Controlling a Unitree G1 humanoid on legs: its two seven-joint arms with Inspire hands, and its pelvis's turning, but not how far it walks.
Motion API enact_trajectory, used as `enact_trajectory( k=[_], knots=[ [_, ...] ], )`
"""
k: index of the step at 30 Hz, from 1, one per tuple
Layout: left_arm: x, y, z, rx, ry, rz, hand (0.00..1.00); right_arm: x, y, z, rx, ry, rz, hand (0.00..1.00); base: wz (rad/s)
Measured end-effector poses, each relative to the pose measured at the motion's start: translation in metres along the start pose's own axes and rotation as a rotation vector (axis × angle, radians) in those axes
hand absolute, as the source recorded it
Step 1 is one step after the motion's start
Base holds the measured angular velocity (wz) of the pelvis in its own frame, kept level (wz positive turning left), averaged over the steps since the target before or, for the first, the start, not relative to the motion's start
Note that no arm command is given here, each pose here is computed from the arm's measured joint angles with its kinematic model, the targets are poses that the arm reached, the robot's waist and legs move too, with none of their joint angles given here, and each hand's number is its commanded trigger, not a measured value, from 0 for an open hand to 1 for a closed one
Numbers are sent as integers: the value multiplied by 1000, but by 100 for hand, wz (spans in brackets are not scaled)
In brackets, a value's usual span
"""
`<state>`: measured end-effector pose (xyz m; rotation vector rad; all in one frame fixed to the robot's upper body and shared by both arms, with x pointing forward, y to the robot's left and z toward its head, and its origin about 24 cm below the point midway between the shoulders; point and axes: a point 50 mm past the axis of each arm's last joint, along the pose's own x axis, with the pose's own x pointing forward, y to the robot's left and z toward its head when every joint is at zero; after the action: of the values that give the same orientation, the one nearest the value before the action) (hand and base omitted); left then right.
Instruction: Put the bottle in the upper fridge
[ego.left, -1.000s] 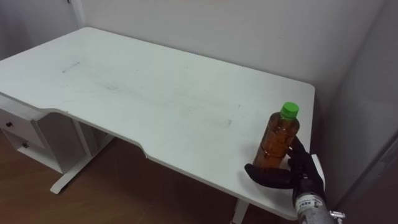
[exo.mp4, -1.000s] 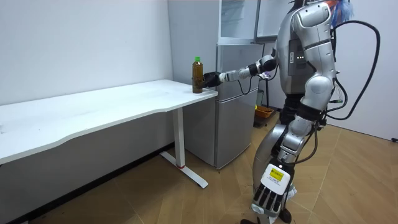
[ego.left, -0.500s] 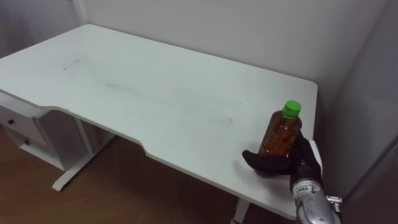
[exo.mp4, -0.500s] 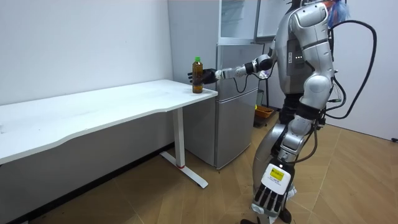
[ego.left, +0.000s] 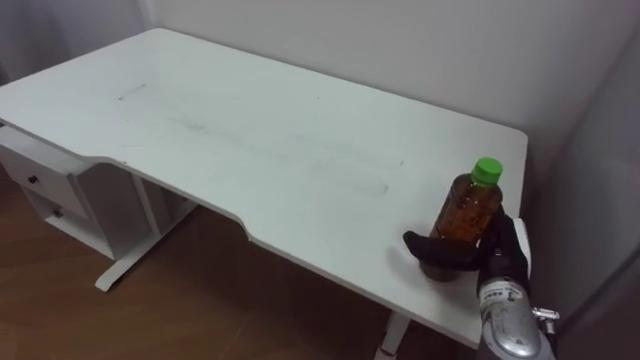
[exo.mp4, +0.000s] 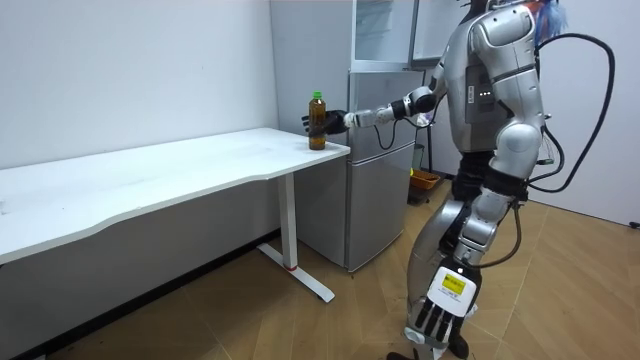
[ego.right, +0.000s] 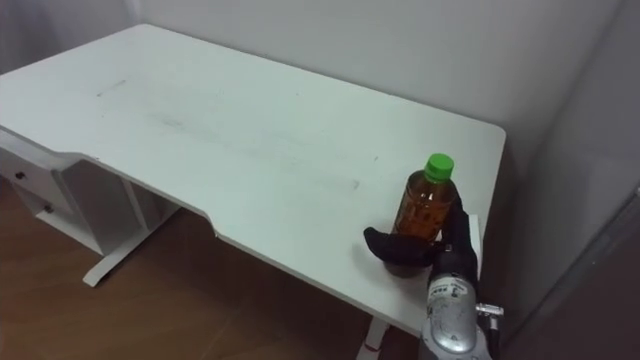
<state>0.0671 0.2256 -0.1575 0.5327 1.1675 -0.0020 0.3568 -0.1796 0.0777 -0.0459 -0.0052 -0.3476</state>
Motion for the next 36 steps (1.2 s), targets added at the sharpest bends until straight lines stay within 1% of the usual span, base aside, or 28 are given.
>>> enact_trajectory(
  k=[10, 17, 18, 19, 20, 21, 25, 27, 36],
  knots=[
    [2, 1, 7, -1, -19, 5, 0, 1, -2, 1, 16, 5, -18, 0, 0],
    [2, 2, 8, -59, -15, 22, 0, 3, -2, 1, 30, 19, -15, 0, 0],
    [2, 3, 8, -60, -15, 23, 0, 3, -3, 0, 28, 22, -16, 11, 0],
    [2, 3, 8, -61, -15, 22, 0, 3, -3, -2, 24, 28, -18, 67, 0],
    [2, 3, 8, -63, -15, 22, 0, 3, -4, -3, 21, 33, -20, 93, 0],
    [2, 3, 8, -67, -15, 22, 0, 3, -4, -3, 21, 35, -20, 100, 0],
    [2, 2, 8, -96, -11, 20, 0, 5, -7, -2, 18, 34, -43, 100, 0],
    [2, 2, 8, -97, -11, 20, 0, 10, -9, 1, 10, 30, -63, 100, 3],
    [2, 2, 8, -93, -12, 18, 0, 14, -10, 4, 7, 29, -83, 100, 1]
  ],
)
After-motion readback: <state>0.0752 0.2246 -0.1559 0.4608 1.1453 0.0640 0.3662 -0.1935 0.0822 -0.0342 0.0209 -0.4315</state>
